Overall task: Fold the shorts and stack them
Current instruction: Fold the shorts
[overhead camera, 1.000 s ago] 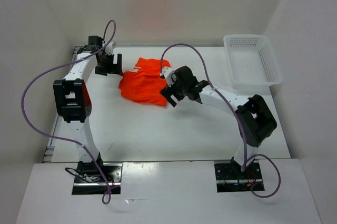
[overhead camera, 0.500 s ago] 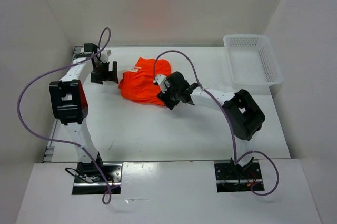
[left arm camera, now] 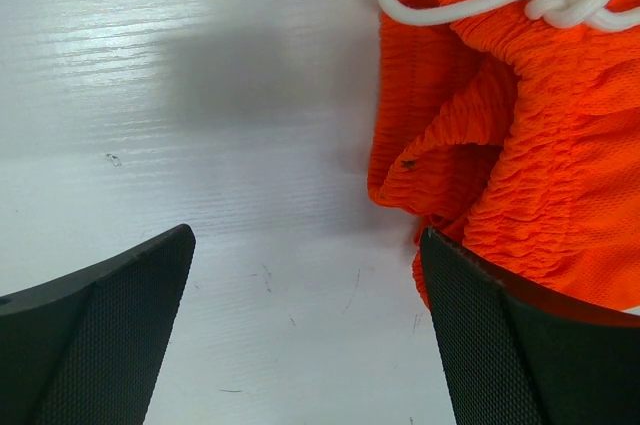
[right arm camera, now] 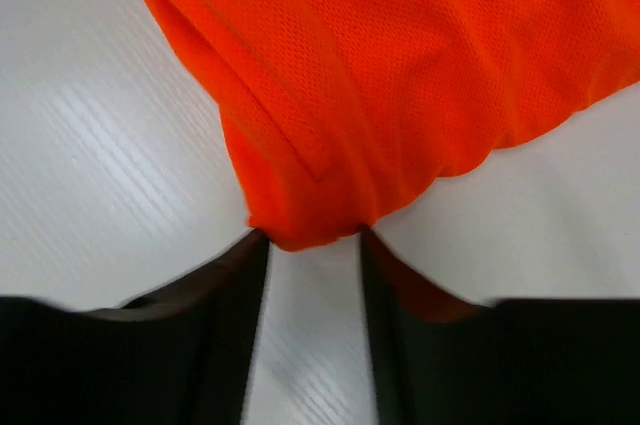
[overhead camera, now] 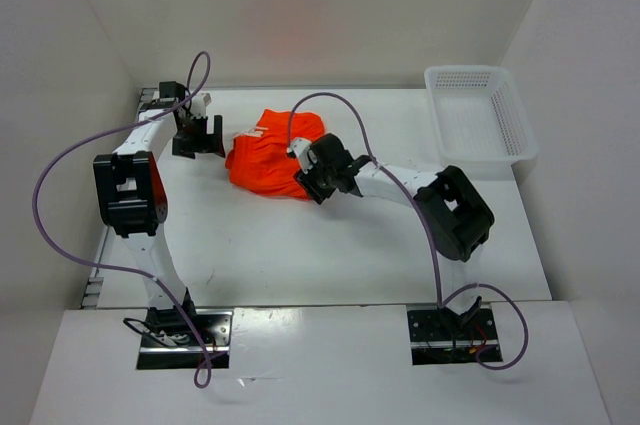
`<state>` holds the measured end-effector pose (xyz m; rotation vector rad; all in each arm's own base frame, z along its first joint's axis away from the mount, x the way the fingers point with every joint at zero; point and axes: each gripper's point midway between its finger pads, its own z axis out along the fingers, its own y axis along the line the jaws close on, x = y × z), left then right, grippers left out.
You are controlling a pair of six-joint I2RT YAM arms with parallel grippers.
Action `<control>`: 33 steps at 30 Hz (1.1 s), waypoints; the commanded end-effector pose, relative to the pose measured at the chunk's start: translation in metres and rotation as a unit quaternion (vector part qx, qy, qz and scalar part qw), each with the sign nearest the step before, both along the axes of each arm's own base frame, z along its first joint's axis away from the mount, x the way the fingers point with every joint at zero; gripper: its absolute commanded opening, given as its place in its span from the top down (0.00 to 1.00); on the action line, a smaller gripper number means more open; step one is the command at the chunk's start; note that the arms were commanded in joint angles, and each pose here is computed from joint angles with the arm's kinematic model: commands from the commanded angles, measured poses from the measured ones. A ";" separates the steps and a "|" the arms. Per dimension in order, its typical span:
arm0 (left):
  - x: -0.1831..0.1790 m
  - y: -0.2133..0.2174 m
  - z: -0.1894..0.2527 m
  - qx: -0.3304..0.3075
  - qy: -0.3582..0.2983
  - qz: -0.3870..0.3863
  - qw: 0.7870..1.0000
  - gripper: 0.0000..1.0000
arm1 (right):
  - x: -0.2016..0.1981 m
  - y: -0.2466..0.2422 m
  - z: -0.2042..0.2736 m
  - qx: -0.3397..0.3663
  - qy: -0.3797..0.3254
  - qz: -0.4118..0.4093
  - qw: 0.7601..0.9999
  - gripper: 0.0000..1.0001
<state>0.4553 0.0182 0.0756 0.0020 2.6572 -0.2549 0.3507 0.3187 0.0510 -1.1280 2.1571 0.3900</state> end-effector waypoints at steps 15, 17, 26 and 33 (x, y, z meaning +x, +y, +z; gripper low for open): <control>0.003 -0.002 0.016 -0.009 -0.023 -0.005 1.000 0.00 | 0.023 -0.036 -0.003 -0.061 -0.074 -0.030 0.995 1.00; 0.003 -0.002 0.016 -0.009 -0.023 -0.005 1.000 0.00 | 0.017 -0.039 -0.004 -0.066 -0.067 -0.019 0.995 1.00; 0.004 -0.002 0.025 -0.008 -0.033 -0.006 0.999 0.00 | 0.023 -0.030 0.057 -0.035 -0.108 -0.006 0.993 0.00; -0.013 0.013 0.042 0.016 -0.055 0.015 0.998 0.00 | 0.056 -0.093 0.161 0.022 -0.153 -0.101 0.983 0.00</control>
